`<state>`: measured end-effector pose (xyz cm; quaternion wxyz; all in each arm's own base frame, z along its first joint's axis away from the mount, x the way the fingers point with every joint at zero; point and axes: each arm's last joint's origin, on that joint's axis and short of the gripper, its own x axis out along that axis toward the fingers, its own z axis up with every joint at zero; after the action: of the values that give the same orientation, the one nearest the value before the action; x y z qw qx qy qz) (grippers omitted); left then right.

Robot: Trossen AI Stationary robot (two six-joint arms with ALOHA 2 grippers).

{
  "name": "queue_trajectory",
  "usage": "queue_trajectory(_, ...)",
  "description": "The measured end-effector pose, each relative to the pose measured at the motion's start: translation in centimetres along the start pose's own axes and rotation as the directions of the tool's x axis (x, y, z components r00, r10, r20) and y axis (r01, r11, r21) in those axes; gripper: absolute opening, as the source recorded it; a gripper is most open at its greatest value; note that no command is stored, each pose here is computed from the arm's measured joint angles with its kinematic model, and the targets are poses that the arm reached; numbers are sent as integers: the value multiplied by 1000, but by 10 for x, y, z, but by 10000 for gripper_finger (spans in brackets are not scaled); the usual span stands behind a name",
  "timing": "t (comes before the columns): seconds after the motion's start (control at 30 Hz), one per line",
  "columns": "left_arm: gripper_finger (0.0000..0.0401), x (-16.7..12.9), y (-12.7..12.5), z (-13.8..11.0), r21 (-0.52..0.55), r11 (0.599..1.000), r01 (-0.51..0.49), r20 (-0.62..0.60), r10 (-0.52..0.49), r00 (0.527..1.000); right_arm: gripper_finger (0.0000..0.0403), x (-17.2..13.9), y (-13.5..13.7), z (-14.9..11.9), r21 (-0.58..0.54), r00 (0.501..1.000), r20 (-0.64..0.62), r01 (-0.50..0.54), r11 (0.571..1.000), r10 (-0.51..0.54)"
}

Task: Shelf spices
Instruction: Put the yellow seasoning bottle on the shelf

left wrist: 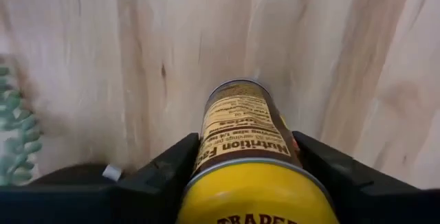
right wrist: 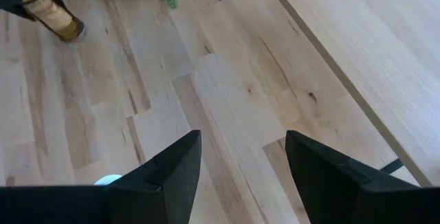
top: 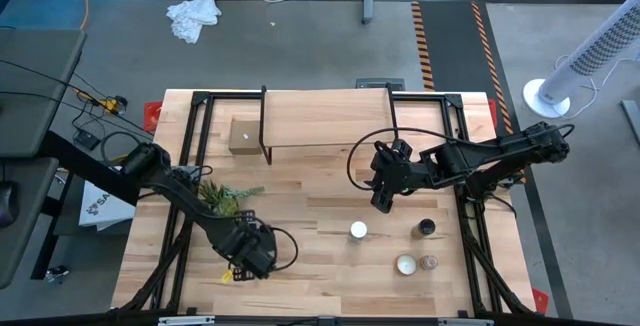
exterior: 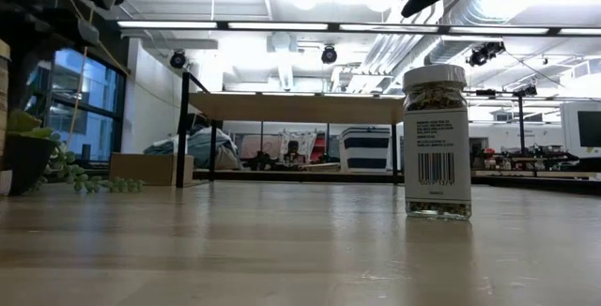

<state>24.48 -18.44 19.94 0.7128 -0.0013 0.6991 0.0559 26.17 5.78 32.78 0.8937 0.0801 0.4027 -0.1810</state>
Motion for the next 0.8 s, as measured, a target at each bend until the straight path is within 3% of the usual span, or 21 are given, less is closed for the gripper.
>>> queue_trajectory(0.1, 196, -23, 10, 6, 18, 1000, 1, 4, -2, 1000, 209, 0, 0, 0, -3, 1000, -3, 2, 1000, -2)
queue_trajectory(0.23, 196, -83, 40, 20, 3, 1000, -7, 179, 6, 984, 209, 0, -2, -3, -19, 999, -25, 31, 999, -31)
queue_trajectory(0.37, 196, -152, 93, 30, -104, 993, -63, 398, 100, 912, 209, 0, -6, -8, -48, 995, -71, 66, 997, -69)
queue_trajectory(0.5, 196, -197, 161, 31, -201, 959, -198, 427, 268, 864, 209, -1, -7, -10, -58, 993, -87, 74, 996, -79)
queue_trajectory(0.67, 196, -211, 249, 36, -310, 917, -252, 335, 354, 873, 209, -1, -7, -10, -56, 993, -82, 81, 995, -86)
queue_trajectory(0.8, 196, -195, 306, 39, -423, 892, -159, 242, 281, 929, 209, -1, -7, -10, -27, 993, -81, 86, 996, -88)
